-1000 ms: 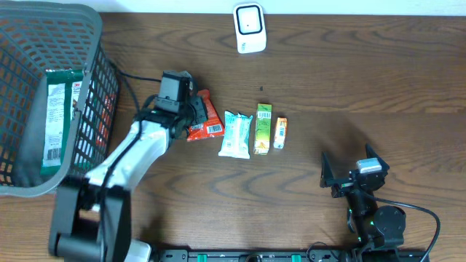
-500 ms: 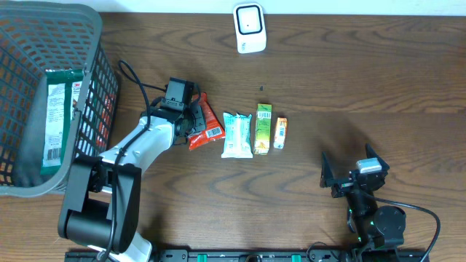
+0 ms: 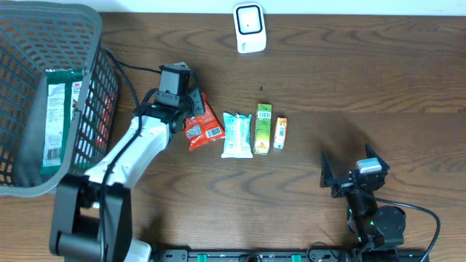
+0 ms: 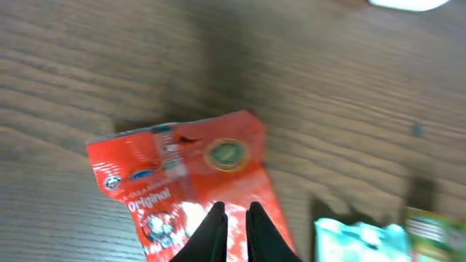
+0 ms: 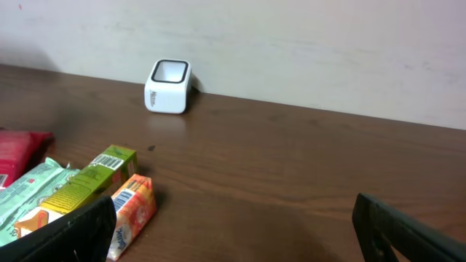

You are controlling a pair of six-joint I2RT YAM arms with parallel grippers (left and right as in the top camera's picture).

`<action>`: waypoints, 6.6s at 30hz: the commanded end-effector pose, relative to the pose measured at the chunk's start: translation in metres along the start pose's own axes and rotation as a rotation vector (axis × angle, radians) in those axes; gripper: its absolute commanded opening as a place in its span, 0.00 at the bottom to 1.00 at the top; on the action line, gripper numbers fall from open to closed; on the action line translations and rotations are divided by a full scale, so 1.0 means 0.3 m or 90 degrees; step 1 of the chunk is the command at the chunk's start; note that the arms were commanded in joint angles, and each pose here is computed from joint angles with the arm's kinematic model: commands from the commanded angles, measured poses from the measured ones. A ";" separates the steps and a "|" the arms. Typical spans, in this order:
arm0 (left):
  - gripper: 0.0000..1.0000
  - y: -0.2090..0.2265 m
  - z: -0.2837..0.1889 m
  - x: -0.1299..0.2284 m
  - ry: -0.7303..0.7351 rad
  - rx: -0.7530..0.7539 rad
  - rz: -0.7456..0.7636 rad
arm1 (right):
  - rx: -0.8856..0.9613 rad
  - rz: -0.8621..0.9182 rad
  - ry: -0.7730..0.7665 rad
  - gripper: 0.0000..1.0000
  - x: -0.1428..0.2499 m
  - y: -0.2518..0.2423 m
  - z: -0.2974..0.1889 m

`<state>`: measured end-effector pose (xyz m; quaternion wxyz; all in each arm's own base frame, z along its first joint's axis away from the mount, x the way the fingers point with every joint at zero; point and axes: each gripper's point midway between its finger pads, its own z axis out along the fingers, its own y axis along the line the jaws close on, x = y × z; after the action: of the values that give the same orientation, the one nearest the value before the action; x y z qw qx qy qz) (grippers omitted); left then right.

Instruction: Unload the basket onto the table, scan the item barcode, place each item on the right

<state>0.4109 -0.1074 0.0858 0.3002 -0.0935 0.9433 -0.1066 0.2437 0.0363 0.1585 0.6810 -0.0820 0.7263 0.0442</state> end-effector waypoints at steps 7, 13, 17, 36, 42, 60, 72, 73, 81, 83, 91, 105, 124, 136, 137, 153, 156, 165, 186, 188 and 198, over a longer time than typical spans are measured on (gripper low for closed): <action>0.12 0.066 0.155 0.061 0.029 -0.055 0.019 | 0.006 0.008 0.001 0.99 0.002 -0.006 -0.001; 0.11 0.059 0.198 0.114 0.066 -0.038 0.019 | 0.006 0.008 0.001 0.99 0.002 -0.006 -0.001; 0.08 0.018 0.204 0.144 0.094 0.008 0.016 | 0.006 0.008 0.001 0.99 0.002 -0.006 -0.001; 0.09 -0.097 -0.056 -0.059 -0.036 0.090 0.045 | 0.006 0.008 0.001 0.99 0.002 -0.006 -0.001; 0.09 0.039 -0.051 -0.038 -0.031 -0.049 0.041 | 0.006 0.008 0.001 0.99 0.002 -0.006 -0.001; 0.09 0.226 0.128 0.056 0.034 -0.177 0.044 | 0.006 0.008 0.001 0.99 0.002 -0.006 -0.001; 0.09 0.150 0.173 0.135 0.102 -0.078 0.045 | 0.006 0.008 0.001 0.99 0.002 -0.006 -0.001; 0.09 0.147 0.173 0.137 0.104 -0.075 0.045 | 0.006 0.008 0.001 0.99 0.002 -0.006 -0.001; 0.09 0.050 0.169 0.178 0.147 0.034 0.030 | 0.006 0.008 0.001 0.99 0.002 -0.006 -0.001; 0.09 0.041 0.162 0.174 0.146 0.042 0.026 | 0.006 0.008 0.001 0.99 0.002 -0.006 -0.001; 0.15 -0.034 -0.019 -0.031 0.048 0.073 0.031 | 0.006 0.008 0.001 0.99 0.002 -0.006 -0.001; 0.64 0.276 -0.825 -0.622 -0.193 -0.154 -0.077 | 0.006 0.008 0.001 0.99 0.002 -0.006 -0.001; 0.93 0.986 -0.630 -0.413 0.063 -0.278 -0.175 | 0.006 0.008 0.001 0.99 0.002 -0.006 -0.001; 0.96 1.095 -0.299 -0.200 0.286 -0.228 -0.133 | 0.006 0.008 0.001 0.99 0.002 -0.006 -0.001; 0.96 1.099 -0.288 -0.192 0.292 -0.227 -0.135 | 0.006 0.008 0.001 0.99 0.002 -0.006 -0.001; 0.96 1.146 -0.060 -0.042 0.379 -0.176 -0.166 | 0.006 0.008 0.001 0.99 0.002 -0.006 -0.001; 0.96 1.142 -0.054 -0.047 0.373 -0.171 -0.171 | 0.006 0.008 0.001 0.99 0.002 -0.006 -0.001; 0.75 1.113 -0.039 -0.033 0.374 -0.143 -0.192 | 0.006 0.008 0.001 0.99 0.002 -0.006 -0.001; 0.08 1.070 -0.167 -0.193 0.261 -0.152 -0.186 | 0.006 0.008 0.001 0.99 0.002 -0.006 -0.001; 0.07 1.060 -0.200 -0.218 0.244 -0.155 -0.181 | 0.006 0.008 0.001 0.99 0.002 -0.006 -0.001; 0.74 1.061 -0.256 -0.264 0.208 -0.178 -0.166 | 0.006 0.008 0.001 0.99 0.002 -0.006 -0.001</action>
<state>0.3935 0.2267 0.1118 0.1140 -0.2327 0.9653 -0.0312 0.2437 0.0363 0.1585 0.6810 -0.0820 0.7263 0.0442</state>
